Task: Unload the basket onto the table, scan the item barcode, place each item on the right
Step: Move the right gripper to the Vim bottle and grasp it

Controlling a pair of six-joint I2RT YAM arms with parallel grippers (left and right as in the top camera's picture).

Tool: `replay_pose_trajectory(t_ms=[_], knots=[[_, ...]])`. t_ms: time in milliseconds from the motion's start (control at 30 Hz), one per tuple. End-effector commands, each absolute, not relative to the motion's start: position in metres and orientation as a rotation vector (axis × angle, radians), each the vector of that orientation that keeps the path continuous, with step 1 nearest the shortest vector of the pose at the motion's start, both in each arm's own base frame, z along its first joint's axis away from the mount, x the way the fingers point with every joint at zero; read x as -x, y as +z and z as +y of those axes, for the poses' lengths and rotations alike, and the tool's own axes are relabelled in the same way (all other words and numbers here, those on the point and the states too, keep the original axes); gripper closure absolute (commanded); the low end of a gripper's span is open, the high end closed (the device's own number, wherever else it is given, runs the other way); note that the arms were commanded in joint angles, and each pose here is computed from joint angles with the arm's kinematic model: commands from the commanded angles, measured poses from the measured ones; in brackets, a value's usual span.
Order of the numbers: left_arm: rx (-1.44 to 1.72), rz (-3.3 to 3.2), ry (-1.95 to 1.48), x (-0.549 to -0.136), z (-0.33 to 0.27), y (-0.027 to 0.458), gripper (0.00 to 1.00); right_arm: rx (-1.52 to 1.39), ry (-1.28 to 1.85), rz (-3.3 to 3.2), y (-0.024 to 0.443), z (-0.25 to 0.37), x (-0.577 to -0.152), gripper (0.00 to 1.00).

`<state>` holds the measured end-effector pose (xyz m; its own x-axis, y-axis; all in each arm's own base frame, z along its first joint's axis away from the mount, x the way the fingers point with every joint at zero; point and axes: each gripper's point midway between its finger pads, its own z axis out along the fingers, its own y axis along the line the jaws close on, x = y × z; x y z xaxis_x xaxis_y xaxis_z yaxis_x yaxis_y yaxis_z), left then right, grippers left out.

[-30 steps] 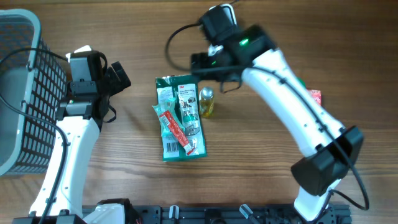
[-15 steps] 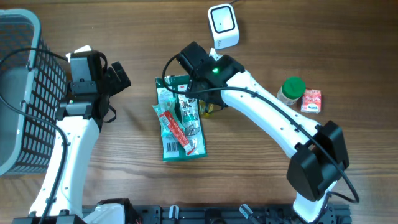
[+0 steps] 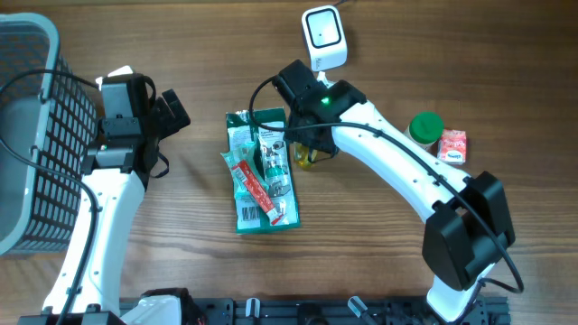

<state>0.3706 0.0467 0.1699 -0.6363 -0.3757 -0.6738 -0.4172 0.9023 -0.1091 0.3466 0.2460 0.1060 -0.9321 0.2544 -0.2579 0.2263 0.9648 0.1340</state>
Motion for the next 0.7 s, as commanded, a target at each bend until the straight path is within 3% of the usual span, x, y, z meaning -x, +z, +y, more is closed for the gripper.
replay_pose_trajectory(t_ms=[0,100,333,467,600,633,667], knots=[[0.556,2.308,0.088,-0.372,0.05,0.176,0.0,-0.325,0.227,2.866,0.107,0.26,-0.341,0.37],[0.556,2.308,0.088,-0.372,0.05,0.176,0.0,-0.323,0.266,2.884,0.103,0.267,-0.341,0.39],[0.556,2.308,0.088,-0.372,0.05,0.176,0.0,-0.019,0.181,2.867,0.103,0.26,-0.345,0.54],[0.556,2.308,0.088,-0.372,0.05,0.176,0.0,0.4,0.064,2.764,0.113,0.256,-0.358,0.5],[0.556,2.308,0.088,-0.372,0.05,0.176,0.0,0.577,0.029,2.733,0.114,0.255,-0.357,0.47],[0.556,2.309,0.087,-0.372,0.05,0.176,0.0,0.576,0.031,2.731,0.115,0.255,-0.357,0.45],[0.556,2.308,0.088,-0.372,0.05,0.176,0.0,0.573,0.033,2.732,0.115,0.255,-0.357,0.34]])
